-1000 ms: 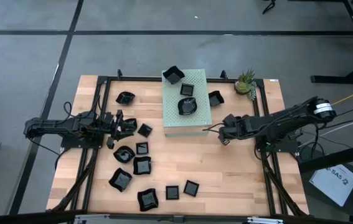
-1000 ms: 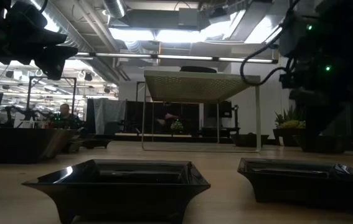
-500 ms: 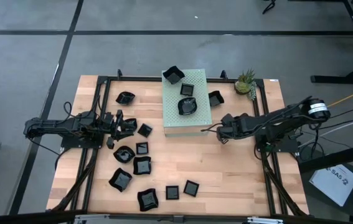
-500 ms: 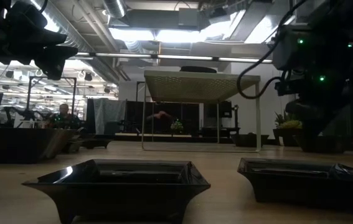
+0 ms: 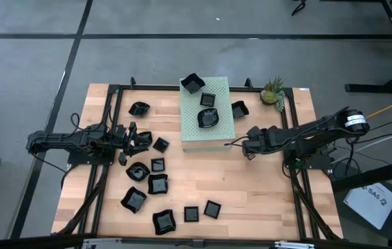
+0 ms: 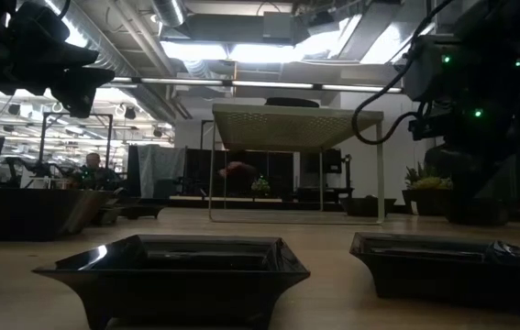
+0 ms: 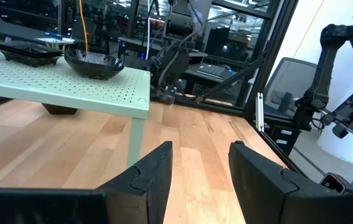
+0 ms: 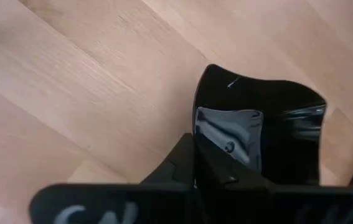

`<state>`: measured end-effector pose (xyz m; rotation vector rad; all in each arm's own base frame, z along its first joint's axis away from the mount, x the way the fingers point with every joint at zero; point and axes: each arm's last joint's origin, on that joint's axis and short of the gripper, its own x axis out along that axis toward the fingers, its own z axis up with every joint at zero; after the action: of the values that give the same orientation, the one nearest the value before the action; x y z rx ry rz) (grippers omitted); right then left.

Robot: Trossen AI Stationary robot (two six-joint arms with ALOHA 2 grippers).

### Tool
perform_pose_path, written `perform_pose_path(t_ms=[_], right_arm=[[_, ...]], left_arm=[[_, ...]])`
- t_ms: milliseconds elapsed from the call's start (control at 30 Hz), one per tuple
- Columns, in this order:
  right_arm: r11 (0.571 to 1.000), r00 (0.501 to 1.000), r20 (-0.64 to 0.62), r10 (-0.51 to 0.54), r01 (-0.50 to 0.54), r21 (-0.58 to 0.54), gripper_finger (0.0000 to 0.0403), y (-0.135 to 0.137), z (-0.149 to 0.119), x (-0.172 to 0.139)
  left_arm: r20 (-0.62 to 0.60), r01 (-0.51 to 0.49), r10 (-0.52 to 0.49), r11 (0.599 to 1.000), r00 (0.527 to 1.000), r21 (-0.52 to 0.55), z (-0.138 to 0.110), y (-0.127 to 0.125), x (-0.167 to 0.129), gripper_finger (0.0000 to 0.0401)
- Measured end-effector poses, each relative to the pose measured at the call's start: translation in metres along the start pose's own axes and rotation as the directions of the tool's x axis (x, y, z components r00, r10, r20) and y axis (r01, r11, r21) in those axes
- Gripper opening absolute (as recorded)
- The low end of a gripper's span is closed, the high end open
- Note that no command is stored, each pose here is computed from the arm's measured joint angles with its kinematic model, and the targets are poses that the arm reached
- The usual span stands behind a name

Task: Pick & Place Mini shaped plates
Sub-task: Stack the black distorted square plate on top of the black distorted square plates on the shelf

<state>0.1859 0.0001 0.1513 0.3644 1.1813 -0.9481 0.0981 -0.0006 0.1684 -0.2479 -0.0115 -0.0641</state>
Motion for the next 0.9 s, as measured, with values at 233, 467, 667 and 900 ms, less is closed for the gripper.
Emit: perform_pose_path(t_ms=[233, 467, 667, 900], right_arm=[[0.998, 0.999, 0.036, 0.035, -0.037, 0.041, 0.0004, -0.014, 0.003, -0.023], [0.993, 0.987, 0.145, 0.073, -0.085, 0.083, 0.0003, -0.029, 0.013, -0.054], [0.992, 0.952, 0.295, 0.085, -0.11, 0.067, 0.0003, -0.039, 0.029, -0.087], [0.998, 0.878, 0.478, 0.035, -0.008, -0.058, 0.0002, -0.044, 0.054, -0.125]], left_arm=[[0.0, 0.0, 0.0, 1.0, 1.0, 0.0, 0.0, 0.0, 0.0, 0.0152], [0.0, 0.0, 0.0, 1.0, 1.0, 0.0, 0.0, 0.0, 0.0, 0.0152], [0.0, 0.0, 0.0, 1.0, 1.0, 0.0, 0.0, 0.0, 0.0, 0.0152], [0.0, 0.0, 0.0, 1.0, 1.0, 0.0, 0.0, 0.0, 0.0, 0.0152]])
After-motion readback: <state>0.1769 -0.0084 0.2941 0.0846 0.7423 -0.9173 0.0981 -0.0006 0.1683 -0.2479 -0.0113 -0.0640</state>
